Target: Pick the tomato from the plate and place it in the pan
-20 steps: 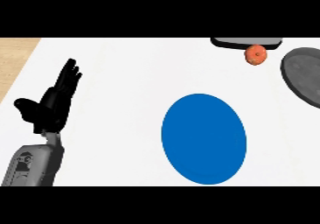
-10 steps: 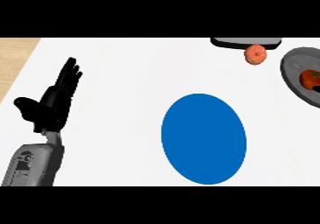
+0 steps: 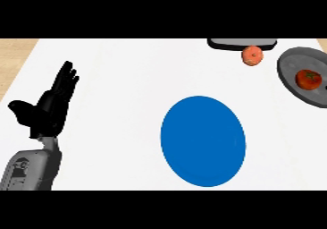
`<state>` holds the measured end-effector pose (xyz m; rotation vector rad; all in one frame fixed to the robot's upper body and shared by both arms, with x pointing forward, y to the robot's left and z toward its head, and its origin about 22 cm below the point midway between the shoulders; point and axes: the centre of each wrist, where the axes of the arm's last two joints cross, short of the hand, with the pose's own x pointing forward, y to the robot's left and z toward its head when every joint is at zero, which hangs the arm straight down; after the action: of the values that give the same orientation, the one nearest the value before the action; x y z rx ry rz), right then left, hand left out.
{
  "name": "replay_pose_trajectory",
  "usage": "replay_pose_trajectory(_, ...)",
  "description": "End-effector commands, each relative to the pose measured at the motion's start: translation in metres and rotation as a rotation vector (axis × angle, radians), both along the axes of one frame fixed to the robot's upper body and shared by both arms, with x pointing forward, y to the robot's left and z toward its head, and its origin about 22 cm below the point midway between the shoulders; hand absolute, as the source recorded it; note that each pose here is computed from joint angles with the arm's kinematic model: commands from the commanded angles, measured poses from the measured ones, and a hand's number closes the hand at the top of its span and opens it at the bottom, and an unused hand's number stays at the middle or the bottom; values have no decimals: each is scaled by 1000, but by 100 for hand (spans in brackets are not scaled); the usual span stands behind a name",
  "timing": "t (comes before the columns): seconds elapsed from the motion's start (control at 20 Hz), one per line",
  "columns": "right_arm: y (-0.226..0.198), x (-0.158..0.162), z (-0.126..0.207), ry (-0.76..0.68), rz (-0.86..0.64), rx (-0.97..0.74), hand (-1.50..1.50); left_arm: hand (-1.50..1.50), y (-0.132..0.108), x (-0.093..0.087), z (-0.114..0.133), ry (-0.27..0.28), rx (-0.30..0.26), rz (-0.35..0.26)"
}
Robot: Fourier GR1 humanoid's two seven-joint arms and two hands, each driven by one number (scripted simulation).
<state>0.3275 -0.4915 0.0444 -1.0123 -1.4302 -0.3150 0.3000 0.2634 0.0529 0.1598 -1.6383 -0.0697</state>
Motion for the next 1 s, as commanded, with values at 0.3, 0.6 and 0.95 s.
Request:
replay_pose_trajectory(0.3, -30, -49, -20, -143, 207, 92, -150, 0, 16, -8, -8, 40, 17, 70)
replay_pose_trajectory(0.6, -32, -74, -25, -151, 201, 66, -150, 0, 26, -2, -3, 41, 23, 76)
replay_pose_trajectory(0.95, 10, -86, -31, -77, 199, 63, -150, 0, 21, 1, -8, 47, -2, 76)
